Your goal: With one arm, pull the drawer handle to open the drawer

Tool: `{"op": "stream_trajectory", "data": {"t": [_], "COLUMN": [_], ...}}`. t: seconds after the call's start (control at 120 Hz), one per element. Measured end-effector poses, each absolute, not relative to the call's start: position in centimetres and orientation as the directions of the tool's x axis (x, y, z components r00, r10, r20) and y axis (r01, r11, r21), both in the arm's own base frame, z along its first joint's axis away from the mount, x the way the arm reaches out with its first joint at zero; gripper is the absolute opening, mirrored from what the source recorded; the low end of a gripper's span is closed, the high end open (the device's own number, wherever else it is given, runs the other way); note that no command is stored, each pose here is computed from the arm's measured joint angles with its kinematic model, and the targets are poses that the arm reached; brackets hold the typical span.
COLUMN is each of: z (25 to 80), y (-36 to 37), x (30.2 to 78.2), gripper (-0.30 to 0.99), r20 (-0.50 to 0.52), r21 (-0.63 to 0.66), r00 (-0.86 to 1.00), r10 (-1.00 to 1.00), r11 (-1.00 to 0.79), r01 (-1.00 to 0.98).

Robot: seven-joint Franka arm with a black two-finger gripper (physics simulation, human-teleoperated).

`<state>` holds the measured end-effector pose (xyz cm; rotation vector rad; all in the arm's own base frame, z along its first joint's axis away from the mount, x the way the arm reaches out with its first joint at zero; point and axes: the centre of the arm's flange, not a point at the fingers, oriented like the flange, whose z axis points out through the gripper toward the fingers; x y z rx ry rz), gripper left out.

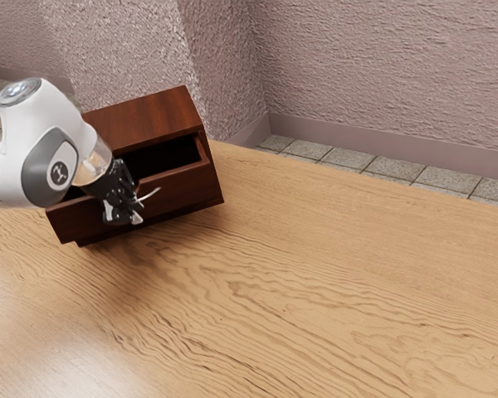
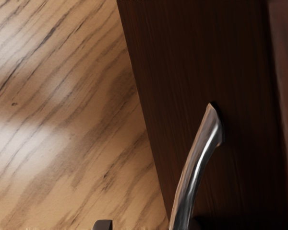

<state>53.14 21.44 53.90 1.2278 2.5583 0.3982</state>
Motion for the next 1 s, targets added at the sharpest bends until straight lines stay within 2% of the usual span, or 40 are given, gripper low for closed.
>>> {"op": "stream_trajectory", "data": {"t": [1.0], "z": [54.5], "y": [17.2], "x": [49.7], "gripper": [0.1], "r20": [-0.119], "r21": [0.363], "r00": [-0.584], "r10": [0.803], "r11": [0.582], "r01": [0.727]}}
